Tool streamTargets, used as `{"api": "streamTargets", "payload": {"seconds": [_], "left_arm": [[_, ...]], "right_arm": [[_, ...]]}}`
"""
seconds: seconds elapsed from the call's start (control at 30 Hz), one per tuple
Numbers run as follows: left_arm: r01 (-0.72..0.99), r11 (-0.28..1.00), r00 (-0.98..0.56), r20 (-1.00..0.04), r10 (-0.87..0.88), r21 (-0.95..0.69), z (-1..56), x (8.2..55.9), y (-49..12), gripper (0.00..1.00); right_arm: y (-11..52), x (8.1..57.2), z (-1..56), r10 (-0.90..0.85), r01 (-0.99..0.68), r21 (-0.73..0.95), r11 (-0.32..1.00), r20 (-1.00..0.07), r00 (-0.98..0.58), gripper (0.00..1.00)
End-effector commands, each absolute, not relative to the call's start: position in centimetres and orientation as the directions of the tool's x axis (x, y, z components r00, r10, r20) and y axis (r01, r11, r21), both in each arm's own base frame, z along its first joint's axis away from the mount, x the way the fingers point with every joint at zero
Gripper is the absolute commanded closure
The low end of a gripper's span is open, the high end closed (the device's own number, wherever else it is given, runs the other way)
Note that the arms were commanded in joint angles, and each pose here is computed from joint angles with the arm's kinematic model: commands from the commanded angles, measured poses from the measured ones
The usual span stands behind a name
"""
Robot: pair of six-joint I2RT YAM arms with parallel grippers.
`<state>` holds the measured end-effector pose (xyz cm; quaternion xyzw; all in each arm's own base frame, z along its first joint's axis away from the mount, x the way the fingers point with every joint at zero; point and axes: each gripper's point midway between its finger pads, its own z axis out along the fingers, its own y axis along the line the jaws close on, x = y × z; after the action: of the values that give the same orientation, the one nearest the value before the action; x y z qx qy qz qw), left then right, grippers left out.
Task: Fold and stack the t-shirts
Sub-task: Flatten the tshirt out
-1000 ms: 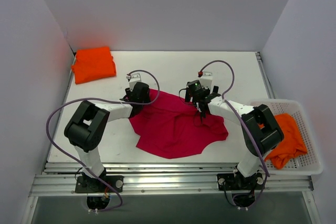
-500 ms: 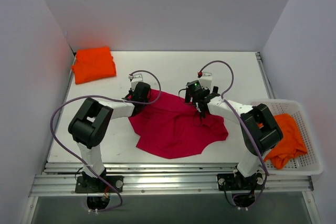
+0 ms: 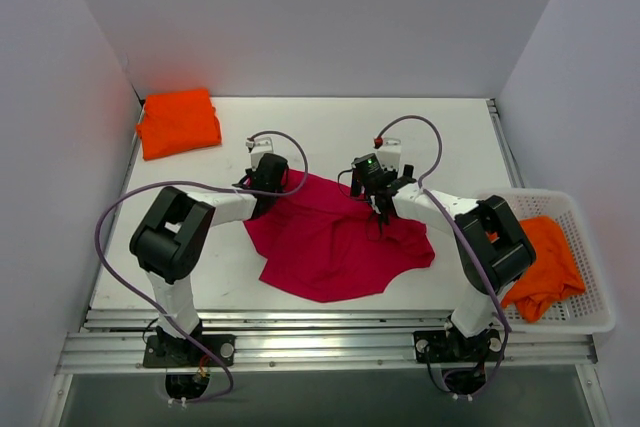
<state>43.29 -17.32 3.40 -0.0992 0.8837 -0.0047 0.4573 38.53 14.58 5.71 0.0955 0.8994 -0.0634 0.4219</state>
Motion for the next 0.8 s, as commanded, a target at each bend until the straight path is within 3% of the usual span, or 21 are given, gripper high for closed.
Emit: {"api": "streamTargets", "payload": {"seconds": [0.0,0.37,0.63,0.77], "left_arm": [[-0.183,0.975,-0.484,-0.852,-0.2,-0.125,7.6,44.6,-17.0,0.91],[-0.191,0.976,-0.47,-0.862,-0.189,-0.109,8.9,44.7,-16.7,0.89],[-0.194,0.976,-0.478,-0.859,-0.182,-0.099,8.6,44.7,-16.6,0.7],[-0.193,0.976,-0.474,-0.861,-0.184,-0.102,8.8,44.8,-16.6,0.68]], "right_arm": [[14.4,39.0,6.9,0.122,0.258,-0.047,0.965,-0.791,-0.6,0.02],[14.4,38.9,7.2,0.12,0.259,-0.048,0.965,-0.794,-0.596,0.02],[14.3,38.9,7.2,0.119,0.26,-0.05,0.964,-0.794,-0.596,0.02],[14.3,38.9,7.3,0.119,0.263,-0.052,0.963,-0.795,-0.594,0.02]]}}
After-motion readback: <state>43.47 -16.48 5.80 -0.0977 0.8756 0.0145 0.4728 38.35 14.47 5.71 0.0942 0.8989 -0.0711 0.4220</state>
